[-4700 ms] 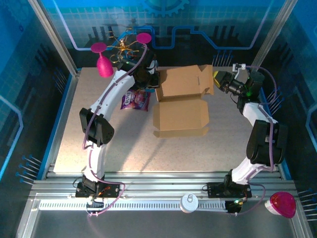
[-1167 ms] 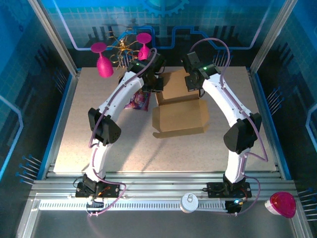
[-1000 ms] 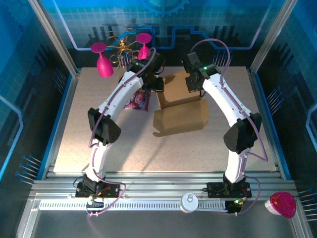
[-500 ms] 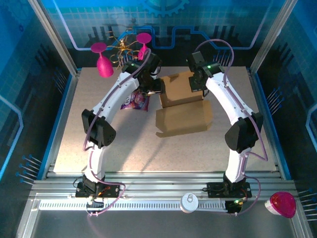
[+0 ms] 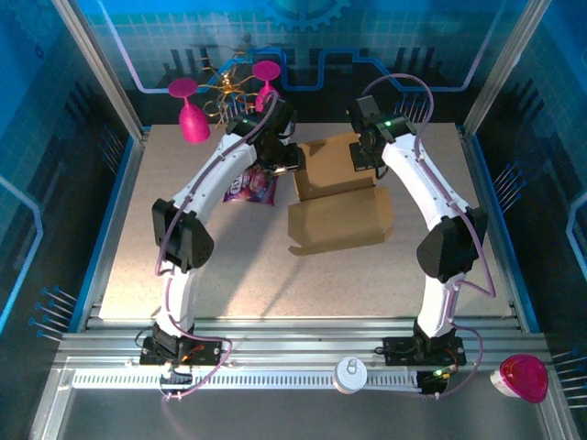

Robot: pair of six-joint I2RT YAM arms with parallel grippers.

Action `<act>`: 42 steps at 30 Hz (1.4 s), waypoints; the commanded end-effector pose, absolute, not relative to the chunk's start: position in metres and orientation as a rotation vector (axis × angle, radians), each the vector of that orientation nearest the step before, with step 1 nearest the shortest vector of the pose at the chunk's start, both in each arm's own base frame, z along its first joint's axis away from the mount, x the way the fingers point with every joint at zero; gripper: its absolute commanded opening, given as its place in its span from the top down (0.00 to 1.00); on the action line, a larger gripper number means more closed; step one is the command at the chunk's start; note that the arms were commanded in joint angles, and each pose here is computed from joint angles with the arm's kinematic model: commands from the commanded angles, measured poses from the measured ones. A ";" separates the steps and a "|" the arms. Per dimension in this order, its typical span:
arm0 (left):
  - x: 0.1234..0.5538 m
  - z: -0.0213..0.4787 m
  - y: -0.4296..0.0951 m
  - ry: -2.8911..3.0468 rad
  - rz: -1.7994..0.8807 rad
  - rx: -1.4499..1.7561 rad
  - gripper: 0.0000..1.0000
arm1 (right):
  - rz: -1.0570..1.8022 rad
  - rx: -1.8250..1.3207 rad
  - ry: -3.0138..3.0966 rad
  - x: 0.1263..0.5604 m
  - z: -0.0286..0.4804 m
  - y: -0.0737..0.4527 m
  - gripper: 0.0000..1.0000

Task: Fold the paper box

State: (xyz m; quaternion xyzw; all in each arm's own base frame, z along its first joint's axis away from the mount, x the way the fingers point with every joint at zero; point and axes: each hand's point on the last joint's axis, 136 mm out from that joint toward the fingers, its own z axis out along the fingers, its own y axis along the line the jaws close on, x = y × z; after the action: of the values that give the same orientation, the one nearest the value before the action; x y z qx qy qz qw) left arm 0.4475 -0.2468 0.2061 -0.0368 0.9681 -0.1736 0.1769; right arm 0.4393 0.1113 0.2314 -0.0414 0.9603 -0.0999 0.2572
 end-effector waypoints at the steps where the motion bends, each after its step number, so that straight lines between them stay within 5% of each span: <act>1: 0.451 0.193 -0.251 2.759 -0.482 -0.101 0.57 | -0.267 -0.121 2.642 0.437 0.221 0.110 1.00; 9: 0.457 0.181 -0.240 2.740 -0.304 -0.067 0.69 | -0.255 -0.135 2.659 0.436 0.217 0.113 1.00; 16: 0.458 0.183 -0.233 2.711 -0.217 -0.065 1.00 | -0.301 -0.163 2.665 0.434 0.214 0.111 1.00; 34: 0.454 0.186 -0.225 2.726 -0.187 -0.144 1.00 | -0.406 -0.206 2.614 0.437 0.227 0.119 1.00; 35: 0.454 0.188 -0.226 2.724 -0.204 -0.158 1.00 | -0.387 -0.209 2.613 0.437 0.230 0.121 0.97; 39: 0.456 0.191 -0.228 2.720 -0.270 -0.238 1.00 | -0.254 -0.196 2.581 0.438 0.259 0.133 0.57; 42: 0.458 0.190 -0.229 2.719 -0.327 -0.328 1.00 | -0.168 -0.147 2.558 0.436 0.287 0.136 0.39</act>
State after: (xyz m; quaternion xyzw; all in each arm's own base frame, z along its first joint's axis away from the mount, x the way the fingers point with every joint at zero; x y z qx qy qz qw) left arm 0.4568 -0.2312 0.1825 -0.0752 0.9732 -0.0920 0.1971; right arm 0.4454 0.1349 0.2618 -0.0652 0.9541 -0.0906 0.2778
